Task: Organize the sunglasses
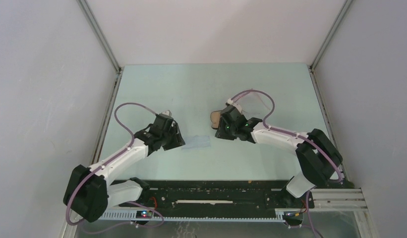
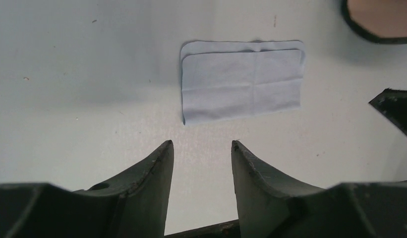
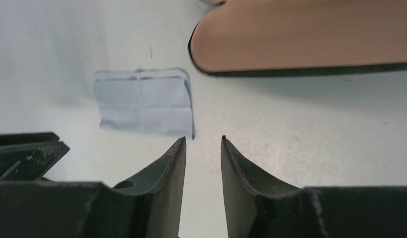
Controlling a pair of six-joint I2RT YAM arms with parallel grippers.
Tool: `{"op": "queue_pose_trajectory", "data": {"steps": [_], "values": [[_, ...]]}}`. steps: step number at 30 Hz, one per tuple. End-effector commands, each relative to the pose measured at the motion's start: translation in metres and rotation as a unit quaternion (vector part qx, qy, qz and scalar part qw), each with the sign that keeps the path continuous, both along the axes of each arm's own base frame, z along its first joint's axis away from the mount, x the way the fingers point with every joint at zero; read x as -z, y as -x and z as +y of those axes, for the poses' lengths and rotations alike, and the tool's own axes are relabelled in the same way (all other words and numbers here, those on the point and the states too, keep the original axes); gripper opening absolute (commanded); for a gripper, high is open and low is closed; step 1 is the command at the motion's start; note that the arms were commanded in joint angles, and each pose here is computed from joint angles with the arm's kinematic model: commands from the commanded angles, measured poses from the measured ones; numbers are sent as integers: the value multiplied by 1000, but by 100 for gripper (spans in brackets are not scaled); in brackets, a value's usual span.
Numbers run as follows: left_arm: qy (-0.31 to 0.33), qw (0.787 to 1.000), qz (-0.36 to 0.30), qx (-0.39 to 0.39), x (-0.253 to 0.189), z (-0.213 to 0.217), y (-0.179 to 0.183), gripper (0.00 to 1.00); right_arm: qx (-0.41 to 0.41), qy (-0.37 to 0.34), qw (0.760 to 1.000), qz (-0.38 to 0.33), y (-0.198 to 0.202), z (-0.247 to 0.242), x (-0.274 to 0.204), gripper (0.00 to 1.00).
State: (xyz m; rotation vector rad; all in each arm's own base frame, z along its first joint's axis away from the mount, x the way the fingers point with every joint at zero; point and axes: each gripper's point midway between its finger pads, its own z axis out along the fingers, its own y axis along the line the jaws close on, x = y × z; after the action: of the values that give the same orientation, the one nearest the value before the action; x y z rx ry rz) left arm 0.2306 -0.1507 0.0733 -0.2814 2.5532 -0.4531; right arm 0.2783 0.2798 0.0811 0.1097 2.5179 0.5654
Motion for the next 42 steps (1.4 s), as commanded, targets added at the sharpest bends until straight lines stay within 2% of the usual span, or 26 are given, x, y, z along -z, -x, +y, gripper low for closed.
{"op": "queue_pose_trajectory", "data": {"steps": [1, 7, 22, 30, 42], "values": [[-10, 1000, 1, -10, 16, 2, -2, 53, -28, -24, 999, 14, 10, 29, 13, 40], [-18, 999, 6, -31, 33, 5, -9, 55, -46, -38, 997, 43, 17, 46, 33, 41], [-11, 998, 41, -36, 59, 2, -15, 50, -47, -25, 996, 64, 8, 59, 59, 39], [25, 998, 61, -15, 67, -14, -11, 44, -48, -22, 996, 68, 9, 59, 63, 36], [24, 997, 67, -7, 70, -16, -10, 34, -53, -23, 996, 69, 9, 63, 63, 32]]}}
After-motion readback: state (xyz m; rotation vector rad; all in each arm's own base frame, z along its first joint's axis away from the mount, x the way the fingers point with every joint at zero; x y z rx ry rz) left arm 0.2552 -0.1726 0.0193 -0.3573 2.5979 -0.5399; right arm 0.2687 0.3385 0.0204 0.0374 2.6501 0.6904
